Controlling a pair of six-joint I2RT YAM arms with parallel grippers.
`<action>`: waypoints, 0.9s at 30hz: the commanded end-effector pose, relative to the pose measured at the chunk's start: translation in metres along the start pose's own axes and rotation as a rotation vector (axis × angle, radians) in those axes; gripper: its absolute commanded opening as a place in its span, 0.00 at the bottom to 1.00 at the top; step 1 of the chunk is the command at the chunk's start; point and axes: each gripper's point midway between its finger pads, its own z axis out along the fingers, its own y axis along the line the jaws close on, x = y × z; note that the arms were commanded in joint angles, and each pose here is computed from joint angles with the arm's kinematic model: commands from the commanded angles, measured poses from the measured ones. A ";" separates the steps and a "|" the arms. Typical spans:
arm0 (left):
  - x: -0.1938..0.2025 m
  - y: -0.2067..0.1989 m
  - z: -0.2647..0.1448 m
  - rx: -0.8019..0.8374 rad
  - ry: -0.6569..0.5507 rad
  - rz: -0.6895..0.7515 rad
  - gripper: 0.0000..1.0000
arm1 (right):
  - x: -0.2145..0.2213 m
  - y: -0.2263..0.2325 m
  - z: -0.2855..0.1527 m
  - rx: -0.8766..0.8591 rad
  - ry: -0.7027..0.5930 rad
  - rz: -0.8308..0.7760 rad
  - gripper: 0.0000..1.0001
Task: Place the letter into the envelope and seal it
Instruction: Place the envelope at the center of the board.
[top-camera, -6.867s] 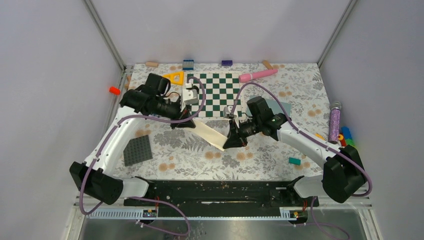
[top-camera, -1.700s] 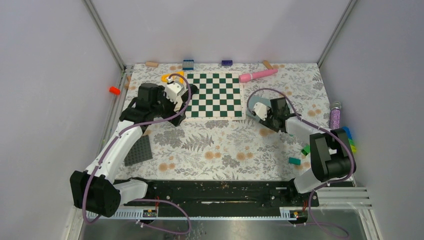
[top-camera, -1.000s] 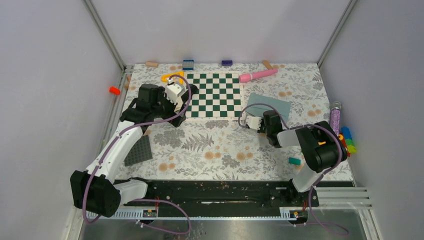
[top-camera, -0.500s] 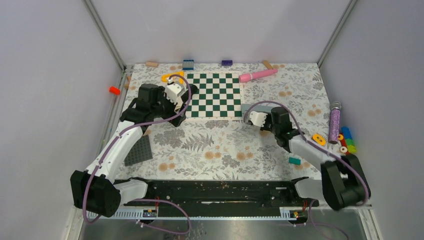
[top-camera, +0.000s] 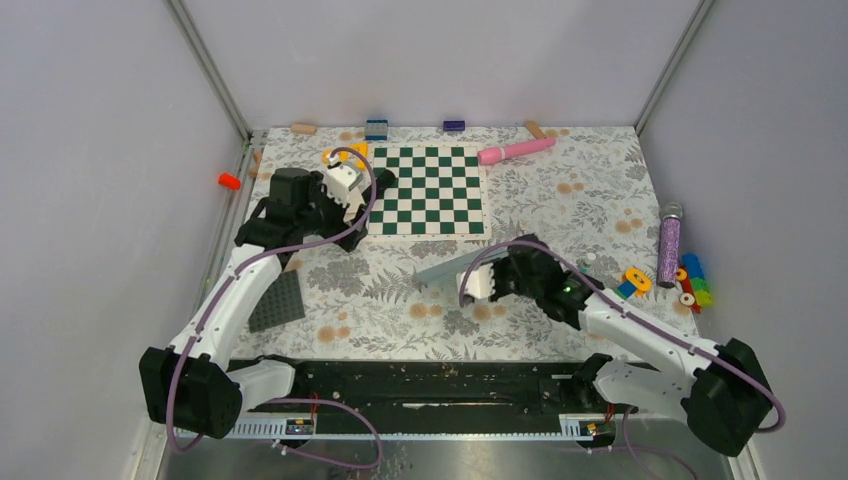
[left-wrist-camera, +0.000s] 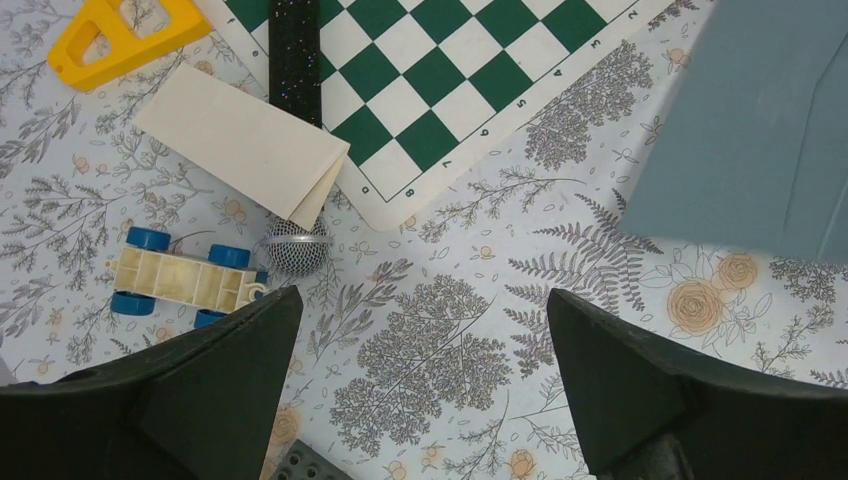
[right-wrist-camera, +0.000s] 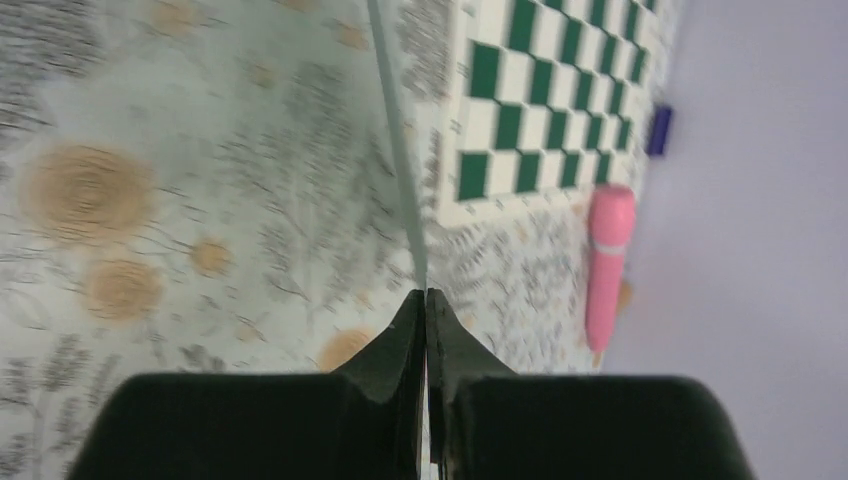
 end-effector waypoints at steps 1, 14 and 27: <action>-0.012 0.005 -0.007 -0.010 -0.069 0.020 0.99 | -0.024 0.045 0.019 -0.129 -0.076 -0.175 0.00; -0.008 0.006 -0.005 0.010 -0.065 0.010 0.99 | -0.026 0.080 0.026 -0.216 -0.018 -0.594 0.00; -0.003 0.009 -0.005 0.007 -0.054 0.002 0.99 | -0.046 0.038 0.069 -0.167 0.093 -0.825 0.00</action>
